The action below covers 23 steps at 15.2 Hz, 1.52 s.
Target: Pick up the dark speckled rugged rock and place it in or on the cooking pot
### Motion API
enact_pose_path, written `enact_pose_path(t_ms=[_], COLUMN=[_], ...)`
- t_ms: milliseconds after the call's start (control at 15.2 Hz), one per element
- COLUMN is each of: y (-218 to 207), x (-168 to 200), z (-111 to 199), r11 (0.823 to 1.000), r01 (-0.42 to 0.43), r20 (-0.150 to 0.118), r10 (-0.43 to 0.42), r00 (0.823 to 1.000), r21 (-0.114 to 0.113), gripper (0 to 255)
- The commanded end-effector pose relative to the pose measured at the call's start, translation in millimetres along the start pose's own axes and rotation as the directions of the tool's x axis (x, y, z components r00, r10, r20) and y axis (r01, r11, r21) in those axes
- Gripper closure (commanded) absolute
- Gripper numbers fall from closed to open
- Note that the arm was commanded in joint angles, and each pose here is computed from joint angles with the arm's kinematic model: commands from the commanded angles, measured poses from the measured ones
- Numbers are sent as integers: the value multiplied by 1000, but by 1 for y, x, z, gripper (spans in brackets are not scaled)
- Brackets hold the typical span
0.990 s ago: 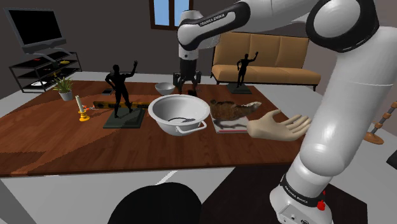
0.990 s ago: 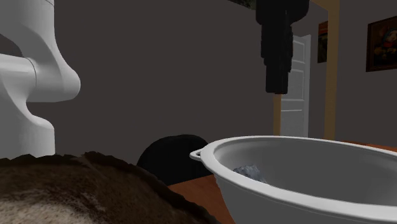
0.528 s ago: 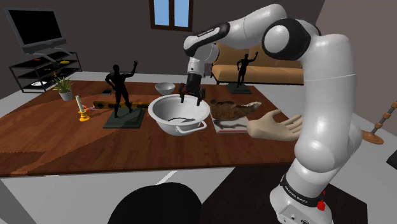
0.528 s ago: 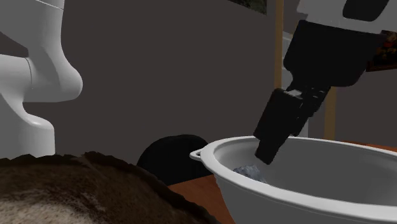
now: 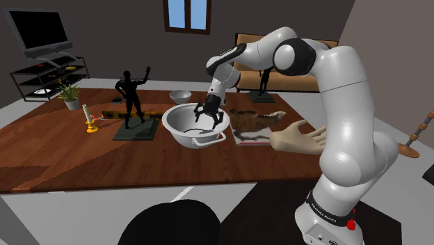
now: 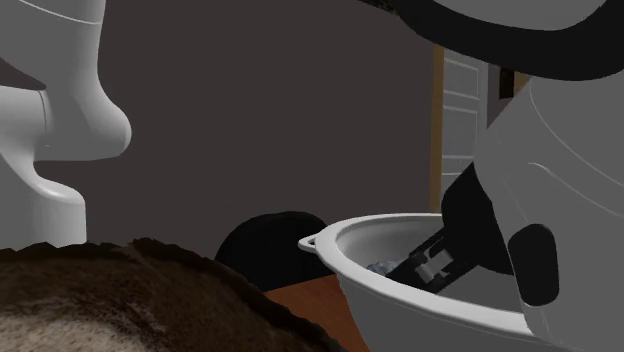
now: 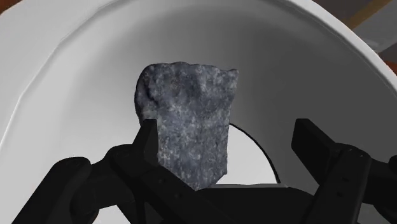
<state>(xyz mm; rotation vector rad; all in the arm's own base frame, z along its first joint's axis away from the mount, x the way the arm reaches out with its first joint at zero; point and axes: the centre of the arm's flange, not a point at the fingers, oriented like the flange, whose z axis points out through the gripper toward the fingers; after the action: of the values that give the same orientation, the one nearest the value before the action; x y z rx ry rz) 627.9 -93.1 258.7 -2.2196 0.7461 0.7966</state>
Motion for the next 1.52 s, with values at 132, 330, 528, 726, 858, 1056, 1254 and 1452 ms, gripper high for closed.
enact_pose_path(t_ms=[132,330,528,726,858,1056,1254,1452], y=[17,17,17,17,18,21,19,13], x=[7,7,7,2,-3,3,-7,0], z=[26,29,29,30,28,27,34,23], r11=[999,999,999,999,999,999,999,999], r01=[-23,-23,-23,-23,-23,-23,-23,-23], r20=[9,9,9,9,9,10,9,9], r10=[23,23,23,23,23,23,23,23], r00=[1000,1000,1000,1000,1000,1000,1000,1000], r21=[-33,-33,-33,-32,-32,-32,-32,-33], gripper=[0,0,0,255,255,255,255,255])
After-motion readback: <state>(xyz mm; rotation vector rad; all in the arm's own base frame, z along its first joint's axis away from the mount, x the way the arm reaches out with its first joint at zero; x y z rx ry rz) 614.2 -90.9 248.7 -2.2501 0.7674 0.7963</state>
